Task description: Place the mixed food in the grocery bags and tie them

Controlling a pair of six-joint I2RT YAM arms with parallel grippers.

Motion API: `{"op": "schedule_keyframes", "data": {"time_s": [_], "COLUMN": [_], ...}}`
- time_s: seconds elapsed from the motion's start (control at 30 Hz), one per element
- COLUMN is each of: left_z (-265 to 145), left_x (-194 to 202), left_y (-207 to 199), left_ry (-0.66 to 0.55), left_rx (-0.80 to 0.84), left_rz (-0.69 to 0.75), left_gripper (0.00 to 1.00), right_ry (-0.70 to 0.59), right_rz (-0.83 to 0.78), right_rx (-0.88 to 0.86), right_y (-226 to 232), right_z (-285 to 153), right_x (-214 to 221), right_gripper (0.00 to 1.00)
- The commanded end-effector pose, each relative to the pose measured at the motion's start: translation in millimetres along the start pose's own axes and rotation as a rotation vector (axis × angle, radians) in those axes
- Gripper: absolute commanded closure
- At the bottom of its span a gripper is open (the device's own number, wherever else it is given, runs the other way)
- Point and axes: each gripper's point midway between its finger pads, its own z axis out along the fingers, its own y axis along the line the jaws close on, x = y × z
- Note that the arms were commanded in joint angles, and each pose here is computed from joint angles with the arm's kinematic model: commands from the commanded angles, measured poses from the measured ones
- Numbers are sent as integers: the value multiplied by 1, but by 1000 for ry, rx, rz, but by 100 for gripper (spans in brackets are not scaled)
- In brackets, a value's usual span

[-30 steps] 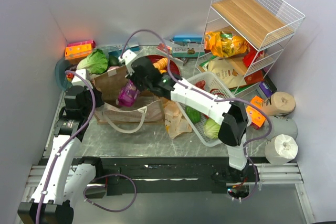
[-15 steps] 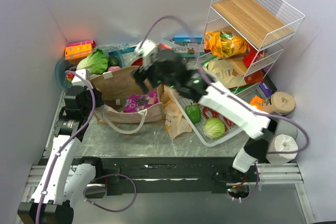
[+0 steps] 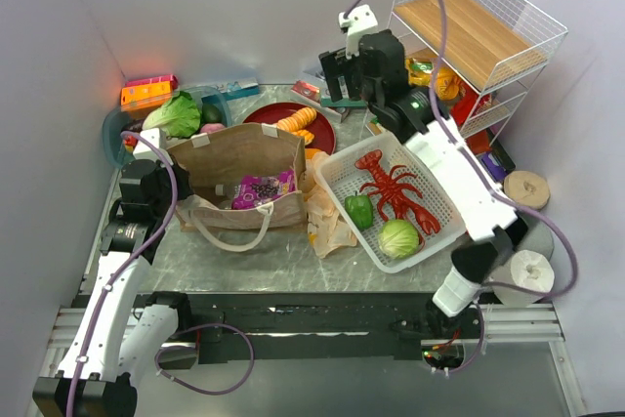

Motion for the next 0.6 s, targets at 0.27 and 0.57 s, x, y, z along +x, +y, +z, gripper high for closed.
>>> {"op": "schedule_keyframes", "data": {"time_s": [0.27, 0.57], "left_z": [0, 0], "left_x": [-14, -14], "left_y": [-2, -2], "left_ry": [-54, -53], "left_rx": [13, 9], "left_rz": [6, 6], "left_gripper": [99, 99], "right_ry": [152, 239], "right_rz": [-272, -318], "right_rx": [436, 530], "right_y": [-83, -102], "right_z": [43, 53], "right_x": [41, 72], "right_gripper": [1, 1]}}
